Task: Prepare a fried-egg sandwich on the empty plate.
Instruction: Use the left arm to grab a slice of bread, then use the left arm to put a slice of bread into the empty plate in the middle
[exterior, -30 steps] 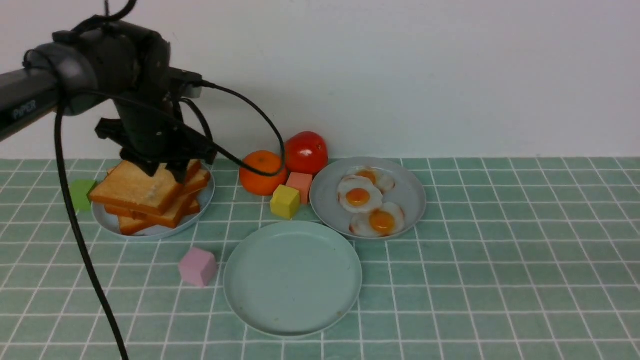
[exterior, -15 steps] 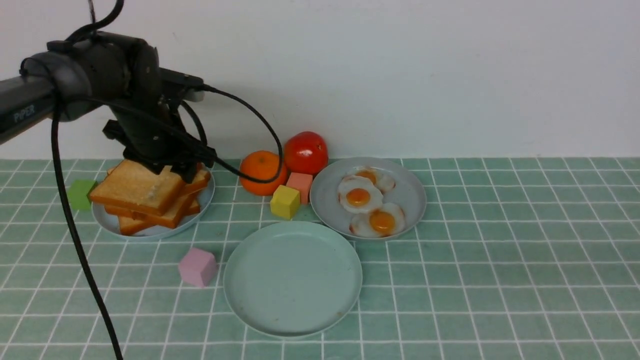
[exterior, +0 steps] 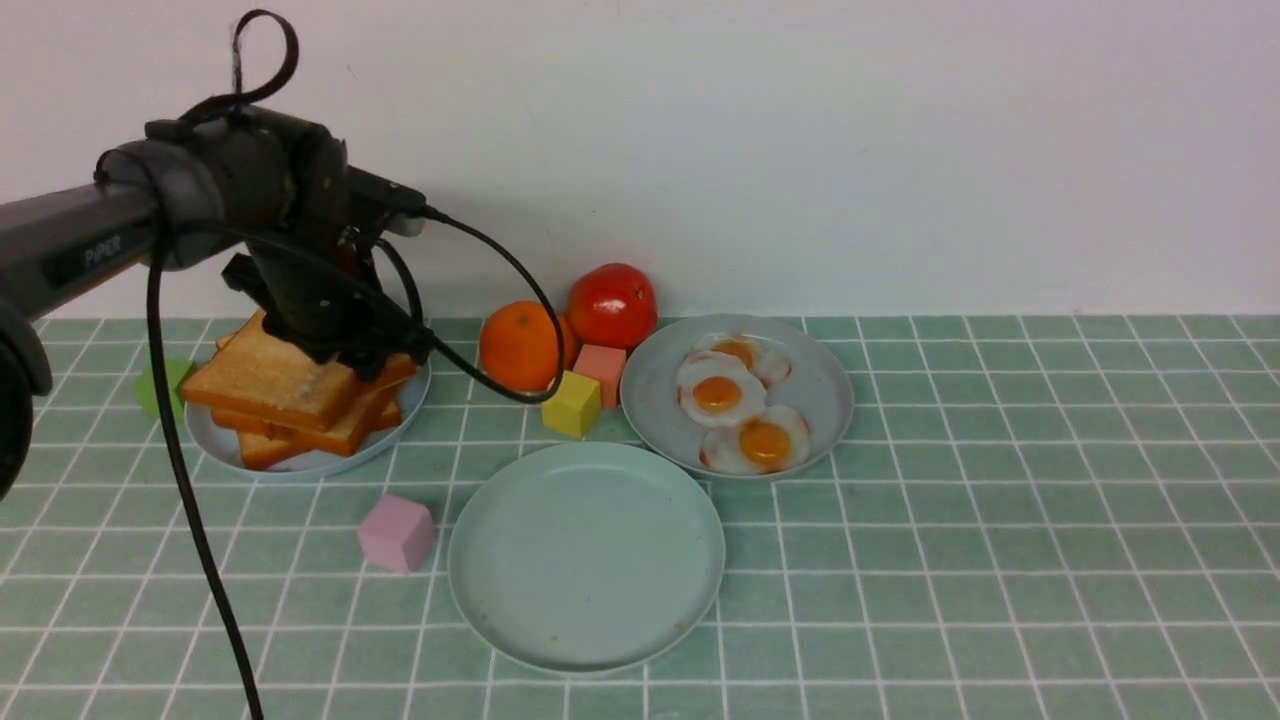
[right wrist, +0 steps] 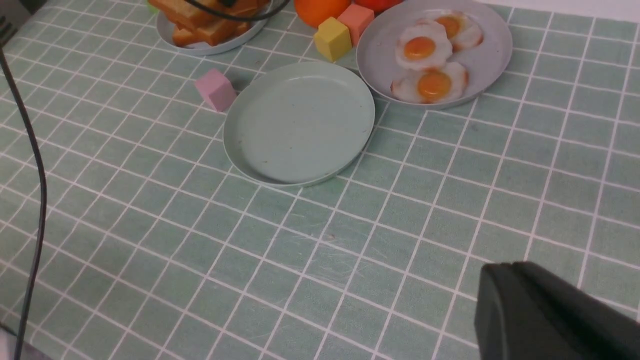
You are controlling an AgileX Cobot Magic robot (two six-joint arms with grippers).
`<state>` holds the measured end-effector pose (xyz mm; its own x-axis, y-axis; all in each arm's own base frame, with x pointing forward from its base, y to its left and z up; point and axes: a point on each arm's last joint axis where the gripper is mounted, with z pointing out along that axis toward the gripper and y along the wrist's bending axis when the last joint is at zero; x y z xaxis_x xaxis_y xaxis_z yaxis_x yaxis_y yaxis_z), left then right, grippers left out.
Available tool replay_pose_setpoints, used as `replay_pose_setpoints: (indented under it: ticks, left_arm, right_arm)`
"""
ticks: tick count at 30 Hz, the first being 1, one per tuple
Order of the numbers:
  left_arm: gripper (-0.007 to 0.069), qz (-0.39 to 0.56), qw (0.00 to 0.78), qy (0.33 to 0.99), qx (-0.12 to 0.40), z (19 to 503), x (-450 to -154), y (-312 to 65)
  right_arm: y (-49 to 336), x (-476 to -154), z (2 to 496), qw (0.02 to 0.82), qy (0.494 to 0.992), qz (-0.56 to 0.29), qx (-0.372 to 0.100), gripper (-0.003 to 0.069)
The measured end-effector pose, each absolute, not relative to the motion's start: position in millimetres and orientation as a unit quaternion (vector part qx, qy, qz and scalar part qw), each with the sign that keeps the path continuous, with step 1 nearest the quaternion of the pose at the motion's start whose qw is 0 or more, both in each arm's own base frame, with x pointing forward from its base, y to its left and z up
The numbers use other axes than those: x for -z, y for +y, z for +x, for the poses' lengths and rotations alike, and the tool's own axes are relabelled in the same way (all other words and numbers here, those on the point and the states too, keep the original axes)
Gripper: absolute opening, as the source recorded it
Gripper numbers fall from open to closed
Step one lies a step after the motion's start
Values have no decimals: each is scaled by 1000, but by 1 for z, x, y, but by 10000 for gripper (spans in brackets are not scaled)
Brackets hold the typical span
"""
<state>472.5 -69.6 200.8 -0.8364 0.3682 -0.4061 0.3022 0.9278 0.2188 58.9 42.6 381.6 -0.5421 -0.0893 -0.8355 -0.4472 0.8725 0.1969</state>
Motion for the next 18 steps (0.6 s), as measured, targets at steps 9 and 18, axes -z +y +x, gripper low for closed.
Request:
replay_pose_setpoints:
  ticks: [9,18]
  left_arm:
    - [123,204,239,945,-89,459,-231,-88]
    - [100,245,280,926,-59,378,-311,-140]
  right_arm:
    - [43,-382,59,452,856,-157,-198,22]
    - [43,-382,59,453,854,-164,-194,33]
